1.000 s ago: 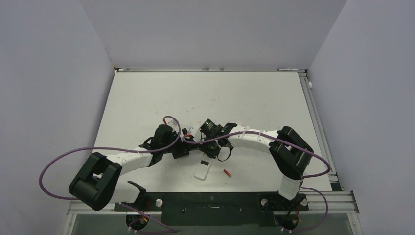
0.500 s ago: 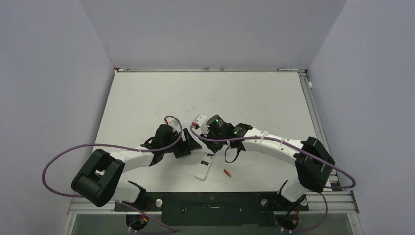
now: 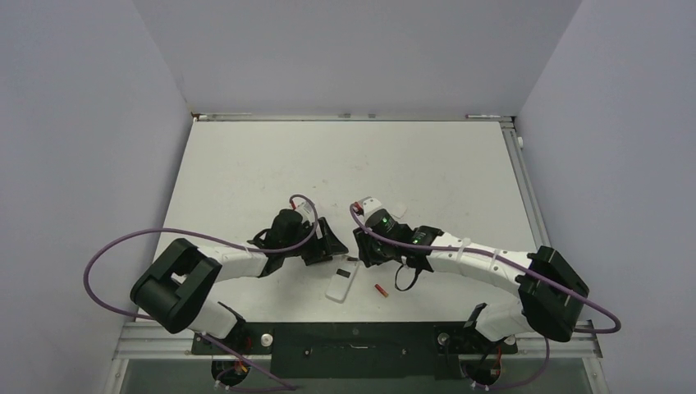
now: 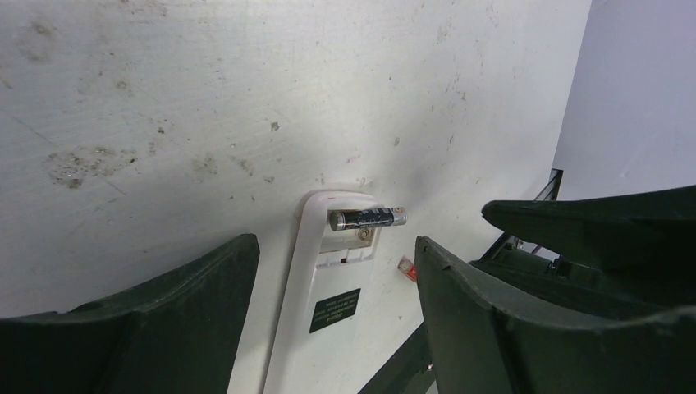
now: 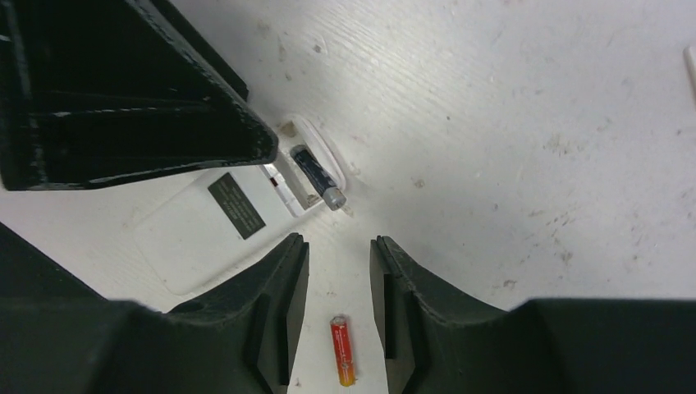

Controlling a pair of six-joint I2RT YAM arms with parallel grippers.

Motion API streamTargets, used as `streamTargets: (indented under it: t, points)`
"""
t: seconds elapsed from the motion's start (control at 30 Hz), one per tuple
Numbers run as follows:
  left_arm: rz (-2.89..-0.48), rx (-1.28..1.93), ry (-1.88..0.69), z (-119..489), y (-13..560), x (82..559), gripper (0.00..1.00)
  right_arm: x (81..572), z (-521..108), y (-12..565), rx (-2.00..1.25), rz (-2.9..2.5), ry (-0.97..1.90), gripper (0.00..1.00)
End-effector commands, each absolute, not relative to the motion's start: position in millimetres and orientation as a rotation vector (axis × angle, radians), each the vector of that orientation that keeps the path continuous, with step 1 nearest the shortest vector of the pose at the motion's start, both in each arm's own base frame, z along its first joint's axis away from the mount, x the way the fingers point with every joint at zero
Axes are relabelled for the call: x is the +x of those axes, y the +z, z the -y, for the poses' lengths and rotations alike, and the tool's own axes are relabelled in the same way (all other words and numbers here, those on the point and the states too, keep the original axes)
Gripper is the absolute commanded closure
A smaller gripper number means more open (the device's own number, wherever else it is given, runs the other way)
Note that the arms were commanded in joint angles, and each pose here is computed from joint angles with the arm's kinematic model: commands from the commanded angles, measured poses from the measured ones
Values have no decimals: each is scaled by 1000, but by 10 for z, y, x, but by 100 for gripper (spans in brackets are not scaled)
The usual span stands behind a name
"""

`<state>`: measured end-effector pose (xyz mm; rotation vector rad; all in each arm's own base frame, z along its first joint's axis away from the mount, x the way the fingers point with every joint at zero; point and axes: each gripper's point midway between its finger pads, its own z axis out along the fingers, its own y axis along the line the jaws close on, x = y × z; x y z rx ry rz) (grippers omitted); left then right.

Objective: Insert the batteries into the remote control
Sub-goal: Load the battery into the remote control.

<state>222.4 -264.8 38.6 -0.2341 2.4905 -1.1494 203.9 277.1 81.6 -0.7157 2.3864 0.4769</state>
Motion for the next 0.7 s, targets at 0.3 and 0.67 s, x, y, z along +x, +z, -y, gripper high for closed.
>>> streamTargets:
  t: [0.3, 0.67]
  points:
    - [-2615, -238, -1035, 2613, 85, 2101, 41, 2226, -2762, 815, -215, -2379, 566, 76]
    - [-2618, -229, -1041, 2645, 57, 2119, 48, 2237, -2869, 710, -156, -2415, 611, 82]
